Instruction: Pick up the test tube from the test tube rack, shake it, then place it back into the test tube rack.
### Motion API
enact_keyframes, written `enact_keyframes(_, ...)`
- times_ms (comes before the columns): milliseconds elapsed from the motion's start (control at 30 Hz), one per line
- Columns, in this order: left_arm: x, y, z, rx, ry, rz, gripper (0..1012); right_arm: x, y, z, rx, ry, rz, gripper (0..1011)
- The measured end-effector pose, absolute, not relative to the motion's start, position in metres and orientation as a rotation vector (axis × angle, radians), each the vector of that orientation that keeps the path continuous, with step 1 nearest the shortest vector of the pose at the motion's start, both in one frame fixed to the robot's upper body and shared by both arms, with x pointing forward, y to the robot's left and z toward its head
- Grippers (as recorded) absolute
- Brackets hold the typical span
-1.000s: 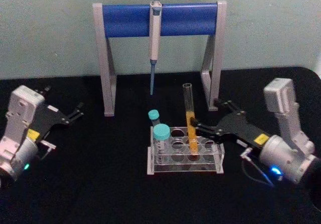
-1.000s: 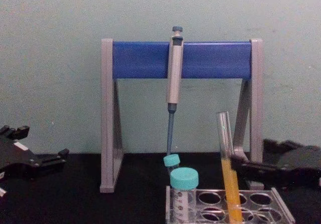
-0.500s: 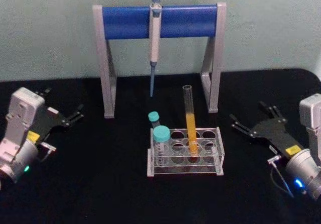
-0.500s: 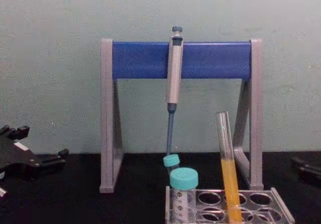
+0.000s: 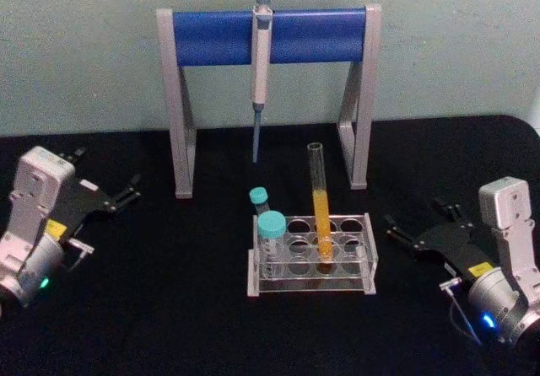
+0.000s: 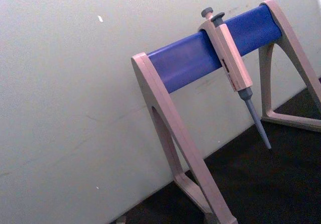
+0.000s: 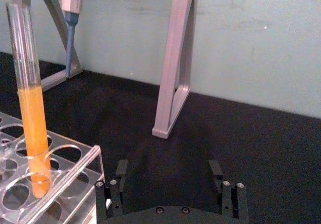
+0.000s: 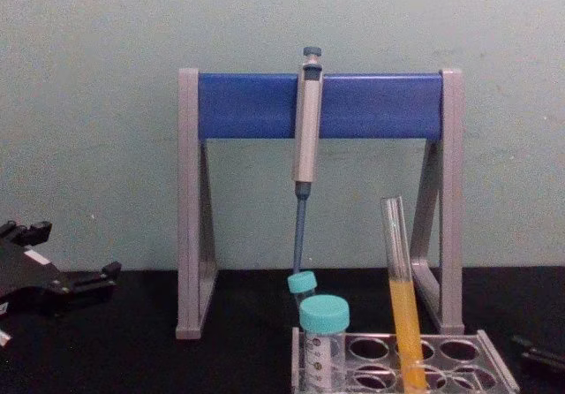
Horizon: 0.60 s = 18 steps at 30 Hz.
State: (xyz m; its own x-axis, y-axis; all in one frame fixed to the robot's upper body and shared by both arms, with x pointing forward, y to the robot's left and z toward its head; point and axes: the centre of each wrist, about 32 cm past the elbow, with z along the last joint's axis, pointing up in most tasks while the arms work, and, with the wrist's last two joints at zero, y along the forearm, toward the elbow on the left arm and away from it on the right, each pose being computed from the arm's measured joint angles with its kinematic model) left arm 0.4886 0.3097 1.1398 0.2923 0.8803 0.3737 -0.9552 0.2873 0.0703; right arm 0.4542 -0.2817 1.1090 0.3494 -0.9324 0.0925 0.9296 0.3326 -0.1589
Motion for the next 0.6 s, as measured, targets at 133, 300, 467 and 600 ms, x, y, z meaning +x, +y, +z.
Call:
enact_keyframes(133,0.4886,0.3097,1.1398,0.304,-0.285,1.248,1001,0.4553,-0.2807,1.1062,-0.204,0.028,-1.209,1000)
enact_keyframes(300,0.4886,0.3097,1.1398,0.305,-0.285,1.248,1001,0.4558,-0.2804,1.1047,-0.209,0.034,-1.202,1000)
enact_keyframes(467,0.4886,0.3097,1.1398,0.304,-0.285,1.248,1001,0.4560,-0.2805,1.1045,-0.211,0.034,-1.201,1000)
enact_keyframes(600,0.4886,0.3096,1.1398,0.304,-0.285,1.248,1001,0.4560,-0.2805,1.1047,-0.211,0.034,-1.200,1000)
